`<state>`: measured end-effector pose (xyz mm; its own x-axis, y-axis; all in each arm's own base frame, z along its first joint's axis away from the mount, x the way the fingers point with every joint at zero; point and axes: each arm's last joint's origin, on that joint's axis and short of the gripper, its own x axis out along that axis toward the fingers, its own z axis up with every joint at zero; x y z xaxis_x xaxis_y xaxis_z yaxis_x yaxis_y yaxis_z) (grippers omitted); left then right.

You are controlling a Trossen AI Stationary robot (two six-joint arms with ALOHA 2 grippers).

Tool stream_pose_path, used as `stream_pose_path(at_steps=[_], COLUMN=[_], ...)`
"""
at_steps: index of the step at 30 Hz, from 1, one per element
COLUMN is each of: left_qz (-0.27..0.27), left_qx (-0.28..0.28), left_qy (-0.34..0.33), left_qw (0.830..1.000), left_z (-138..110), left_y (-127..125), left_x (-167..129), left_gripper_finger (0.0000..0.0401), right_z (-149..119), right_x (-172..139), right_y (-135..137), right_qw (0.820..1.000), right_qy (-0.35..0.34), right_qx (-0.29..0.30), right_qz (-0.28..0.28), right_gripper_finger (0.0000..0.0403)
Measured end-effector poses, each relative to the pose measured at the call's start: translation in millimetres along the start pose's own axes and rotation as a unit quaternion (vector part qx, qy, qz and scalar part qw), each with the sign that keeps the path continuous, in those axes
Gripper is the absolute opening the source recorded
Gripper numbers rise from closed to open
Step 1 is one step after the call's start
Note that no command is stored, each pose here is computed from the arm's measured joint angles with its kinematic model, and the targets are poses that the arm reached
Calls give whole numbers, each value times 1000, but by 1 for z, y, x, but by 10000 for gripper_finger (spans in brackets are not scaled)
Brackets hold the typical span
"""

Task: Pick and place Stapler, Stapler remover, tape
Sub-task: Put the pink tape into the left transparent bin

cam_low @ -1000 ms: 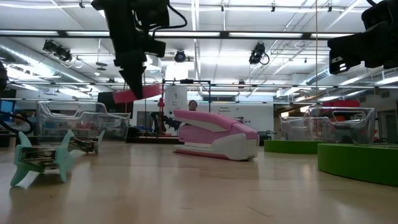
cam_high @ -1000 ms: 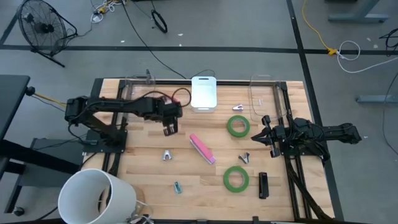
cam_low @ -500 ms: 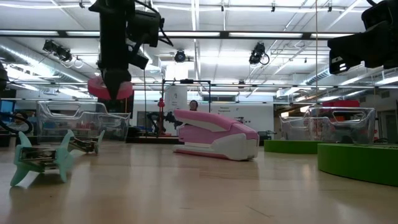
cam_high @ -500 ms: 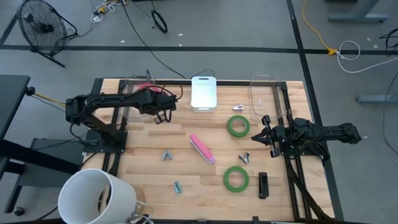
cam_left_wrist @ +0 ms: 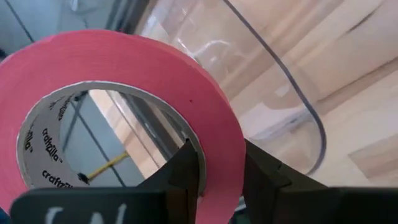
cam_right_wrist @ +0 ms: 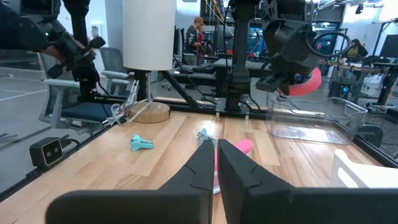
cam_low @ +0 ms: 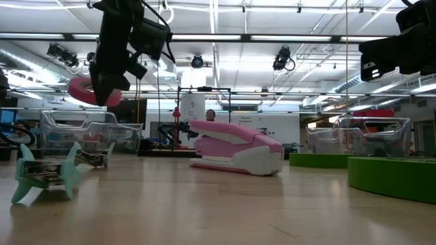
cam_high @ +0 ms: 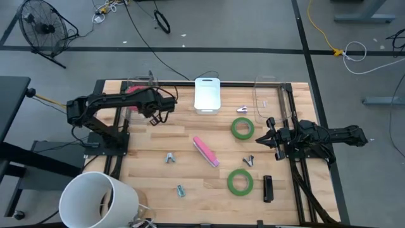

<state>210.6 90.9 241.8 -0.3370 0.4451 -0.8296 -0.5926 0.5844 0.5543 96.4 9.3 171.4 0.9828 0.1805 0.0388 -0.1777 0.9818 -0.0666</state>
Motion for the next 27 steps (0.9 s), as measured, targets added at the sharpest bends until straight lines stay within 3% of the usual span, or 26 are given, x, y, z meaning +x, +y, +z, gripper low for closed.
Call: stream_pose_path(at_steps=[9, 16, 27], left_qz=[-8, -44, -58], left_qx=[-45, -73, -83], left_qy=[10, 22, 18], left_qw=[999, 996, 995], left_z=[4, 9, 10], left_y=[6, 10, 9], left_x=[5, 10, 11], left_gripper_finger=[92, 99, 103], right_z=[0, 0, 0], right_x=[0, 0, 0], right_y=[0, 0, 0], right_qw=[1000, 1000, 1000], right_qy=[0, 0, 0], right_qx=[0, 0, 0], right_qz=[0, 0, 0], right_gripper_finger=[22, 22, 22])
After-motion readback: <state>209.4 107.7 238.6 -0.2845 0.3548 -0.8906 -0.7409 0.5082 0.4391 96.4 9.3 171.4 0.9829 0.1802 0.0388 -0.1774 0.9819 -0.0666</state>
